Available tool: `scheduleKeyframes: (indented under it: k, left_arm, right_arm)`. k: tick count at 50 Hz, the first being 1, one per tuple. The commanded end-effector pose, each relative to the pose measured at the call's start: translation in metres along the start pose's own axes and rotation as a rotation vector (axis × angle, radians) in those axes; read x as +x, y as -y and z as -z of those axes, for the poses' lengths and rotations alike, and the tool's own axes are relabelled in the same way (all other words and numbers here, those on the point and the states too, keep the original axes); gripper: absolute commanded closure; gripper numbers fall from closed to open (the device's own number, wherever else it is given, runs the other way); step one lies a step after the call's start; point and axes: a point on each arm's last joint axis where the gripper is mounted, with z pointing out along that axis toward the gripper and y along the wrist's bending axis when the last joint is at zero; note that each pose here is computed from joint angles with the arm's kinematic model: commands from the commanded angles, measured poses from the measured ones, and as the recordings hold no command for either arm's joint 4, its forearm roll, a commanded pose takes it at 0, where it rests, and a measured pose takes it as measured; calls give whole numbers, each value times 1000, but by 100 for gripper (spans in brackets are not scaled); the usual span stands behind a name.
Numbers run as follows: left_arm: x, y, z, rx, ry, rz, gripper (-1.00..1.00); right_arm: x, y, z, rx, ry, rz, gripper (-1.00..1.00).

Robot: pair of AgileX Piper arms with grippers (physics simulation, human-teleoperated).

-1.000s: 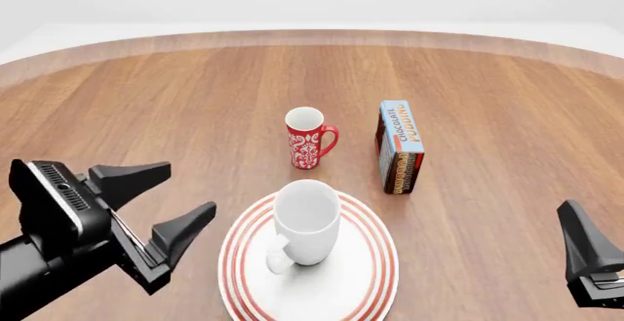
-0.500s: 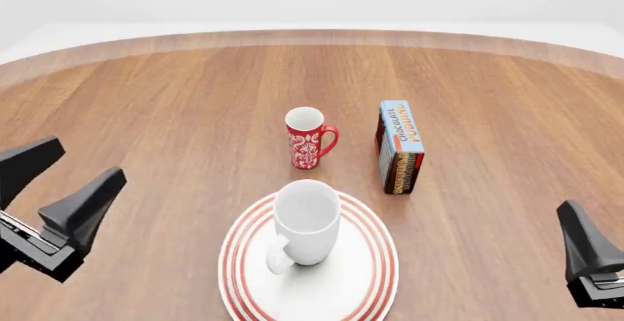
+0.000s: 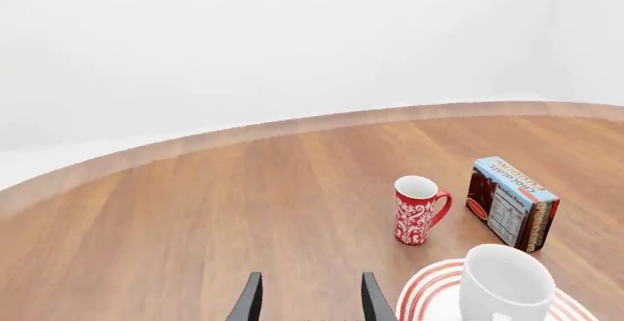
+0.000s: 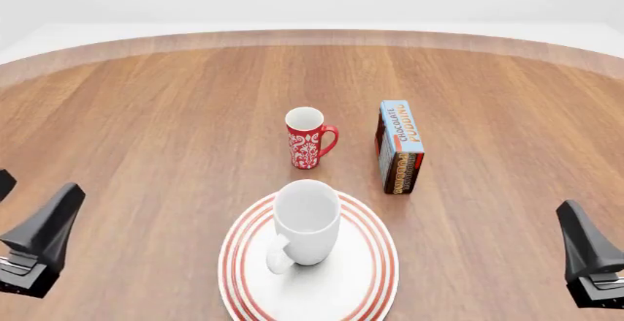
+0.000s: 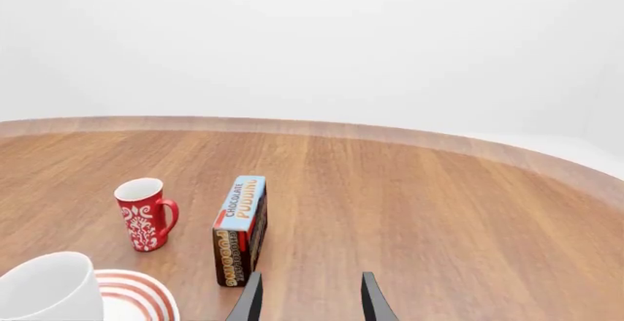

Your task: Pick up the white mug and put it on the plate, and put the chocolate pudding to the right of the plate.

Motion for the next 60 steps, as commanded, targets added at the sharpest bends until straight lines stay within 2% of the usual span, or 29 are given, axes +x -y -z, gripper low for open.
scheduleKeyframes:
  k: [1,11,23,42,51,60]
  left_arm:
    - [20,-5,9,-97,28,31,-100]
    - [31,-7,9,-146,29,17,-100]
    - [28,-9,12,-181,65,11,-100]
    - [27,-9,12,-176,78,21,-100]
    - [27,-8,12,-175,83,17,-100]
    - [26,-8,12,-167,89,20,-100]
  right_arm:
    - [0,0,0,-1,-1,5,-100]
    - [1,0,0,-1,-3,7,-100]
    - [1,0,0,0,-7,4,-100]
    - [0,1,0,10,-6,27,-100]
    - [-3,1,-2,12,-17,51,-100]
    - [-12,-1,-10,-19,-17,96,-100]
